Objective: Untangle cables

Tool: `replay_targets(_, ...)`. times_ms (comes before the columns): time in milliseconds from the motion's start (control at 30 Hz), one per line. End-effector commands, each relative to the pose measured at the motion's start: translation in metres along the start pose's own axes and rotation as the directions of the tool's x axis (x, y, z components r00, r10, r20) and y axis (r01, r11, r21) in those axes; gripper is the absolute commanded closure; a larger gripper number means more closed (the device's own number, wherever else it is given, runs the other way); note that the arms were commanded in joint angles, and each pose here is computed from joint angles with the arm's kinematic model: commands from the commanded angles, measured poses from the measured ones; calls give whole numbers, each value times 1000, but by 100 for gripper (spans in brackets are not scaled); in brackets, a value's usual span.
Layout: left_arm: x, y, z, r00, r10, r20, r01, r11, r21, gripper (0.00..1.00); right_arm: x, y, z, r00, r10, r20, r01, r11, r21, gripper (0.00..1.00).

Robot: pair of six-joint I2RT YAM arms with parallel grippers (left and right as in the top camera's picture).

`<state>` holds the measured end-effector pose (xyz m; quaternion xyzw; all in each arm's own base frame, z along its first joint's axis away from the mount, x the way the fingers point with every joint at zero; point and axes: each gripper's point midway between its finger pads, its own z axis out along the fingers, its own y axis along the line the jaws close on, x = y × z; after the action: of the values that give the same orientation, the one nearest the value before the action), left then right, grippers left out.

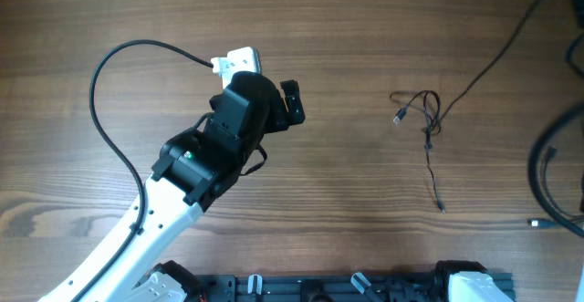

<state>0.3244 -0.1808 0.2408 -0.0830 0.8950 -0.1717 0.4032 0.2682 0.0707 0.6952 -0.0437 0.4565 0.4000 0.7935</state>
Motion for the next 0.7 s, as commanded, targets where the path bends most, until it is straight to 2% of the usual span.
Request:
replay_targets(0,-4,3,0,1000,12,16,-12,1000,-14,0,-14,7,9,989,128,71,-123,989,-80,96)
replay_targets(167,-4,3,0,1000,12,16,-12,1000,-14,0,-6,-25,24,976,194,104,-191,981,-35,96)
replay_targets(267,-4,3,0,1000,12,16,-12,1000,-14,0,22,-55,30,986,165,31,-167,983,71,95)
replay_targets(467,-4,3,0,1000,12,16,-12,1000,-14,0,87,-117,20,963,226,-147,-168,929,330,95)
replay_targets(667,-4,3,0,1000,12,16,-11,1000,-13,0,88,-111,20,951,267,-155,-207,924,323,95)
